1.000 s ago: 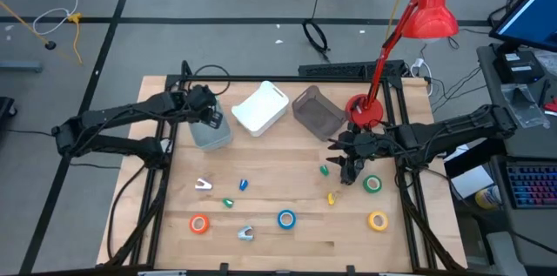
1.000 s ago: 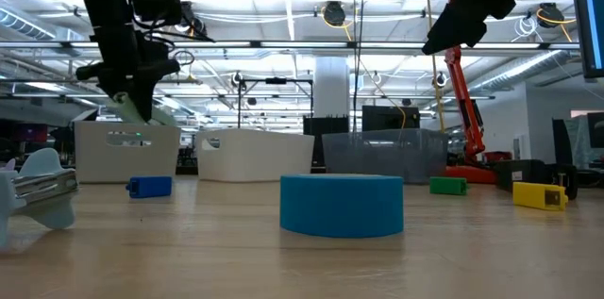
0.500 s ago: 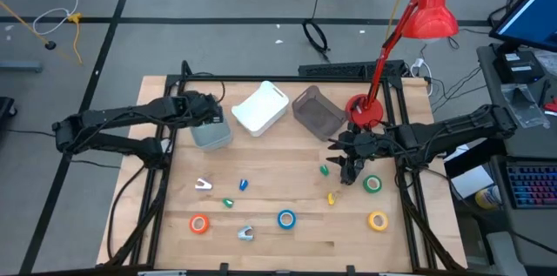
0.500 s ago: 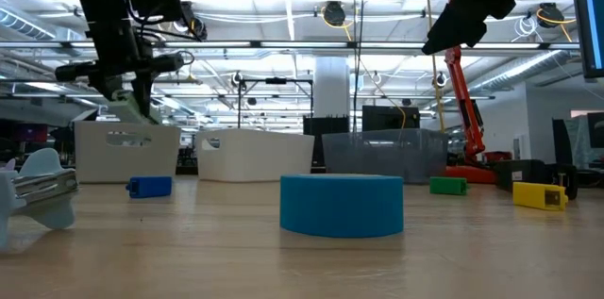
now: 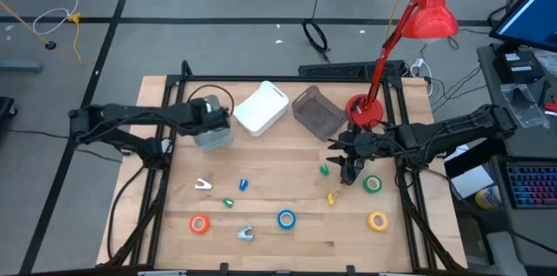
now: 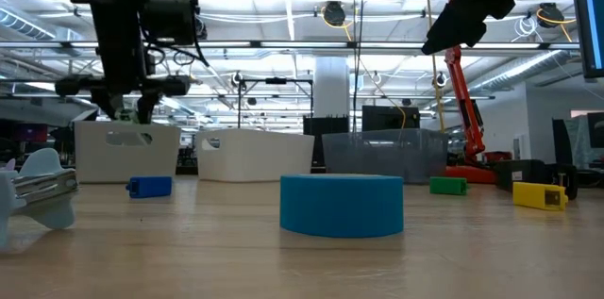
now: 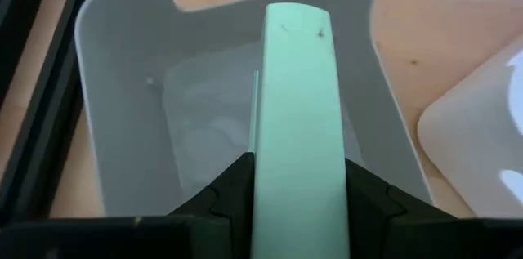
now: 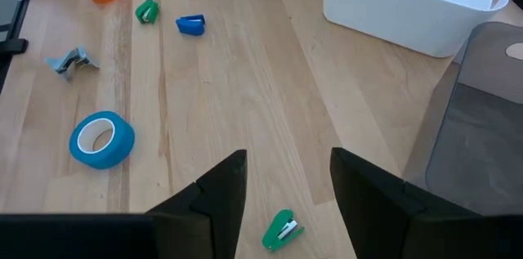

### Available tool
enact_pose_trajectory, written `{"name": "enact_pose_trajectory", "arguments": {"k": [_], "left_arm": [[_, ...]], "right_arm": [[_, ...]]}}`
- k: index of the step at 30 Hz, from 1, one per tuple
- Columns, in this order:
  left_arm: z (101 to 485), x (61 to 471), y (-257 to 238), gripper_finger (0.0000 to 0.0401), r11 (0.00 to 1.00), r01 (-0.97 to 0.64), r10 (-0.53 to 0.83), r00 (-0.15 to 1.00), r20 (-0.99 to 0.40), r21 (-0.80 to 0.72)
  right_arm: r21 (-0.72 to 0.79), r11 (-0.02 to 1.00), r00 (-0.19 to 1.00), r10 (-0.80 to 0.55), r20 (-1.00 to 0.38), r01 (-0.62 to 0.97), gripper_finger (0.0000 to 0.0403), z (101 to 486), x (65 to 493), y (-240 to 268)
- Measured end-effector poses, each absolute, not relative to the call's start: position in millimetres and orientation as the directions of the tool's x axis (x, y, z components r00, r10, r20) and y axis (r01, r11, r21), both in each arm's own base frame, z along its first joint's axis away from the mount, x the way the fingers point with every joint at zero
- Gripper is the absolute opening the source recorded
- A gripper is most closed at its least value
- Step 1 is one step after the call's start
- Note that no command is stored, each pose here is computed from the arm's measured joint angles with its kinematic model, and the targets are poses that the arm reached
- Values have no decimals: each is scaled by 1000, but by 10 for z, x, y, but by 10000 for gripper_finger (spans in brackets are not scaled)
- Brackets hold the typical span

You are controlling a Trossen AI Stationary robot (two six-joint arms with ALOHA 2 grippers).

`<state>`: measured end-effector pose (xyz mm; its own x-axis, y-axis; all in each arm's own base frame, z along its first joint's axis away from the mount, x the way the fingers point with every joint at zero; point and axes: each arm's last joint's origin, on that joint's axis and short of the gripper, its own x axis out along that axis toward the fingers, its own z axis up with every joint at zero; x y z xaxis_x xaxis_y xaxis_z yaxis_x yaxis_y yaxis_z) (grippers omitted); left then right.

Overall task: Pick and place Stapler, Stapler remover, tape
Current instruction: Put the large light green stapler into the gray bin

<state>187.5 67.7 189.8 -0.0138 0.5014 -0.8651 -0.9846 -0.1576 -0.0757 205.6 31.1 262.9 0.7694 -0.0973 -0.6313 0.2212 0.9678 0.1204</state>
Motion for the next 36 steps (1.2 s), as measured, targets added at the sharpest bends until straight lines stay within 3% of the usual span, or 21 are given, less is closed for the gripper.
{"name": "enact_pose_trajectory", "arguments": {"k": [13,36], "left_arm": [[1854,1806,525,129,-264,-965,470,-117,-875,-13],[1852,1811,510,129,-247,-969,464,-112,-879,-7]], "right_arm": [[121,968,768,-95,-633,219,169,2627,2055,312],[122,968,769,-93,-633,218,169,2628,2055,312]]}}
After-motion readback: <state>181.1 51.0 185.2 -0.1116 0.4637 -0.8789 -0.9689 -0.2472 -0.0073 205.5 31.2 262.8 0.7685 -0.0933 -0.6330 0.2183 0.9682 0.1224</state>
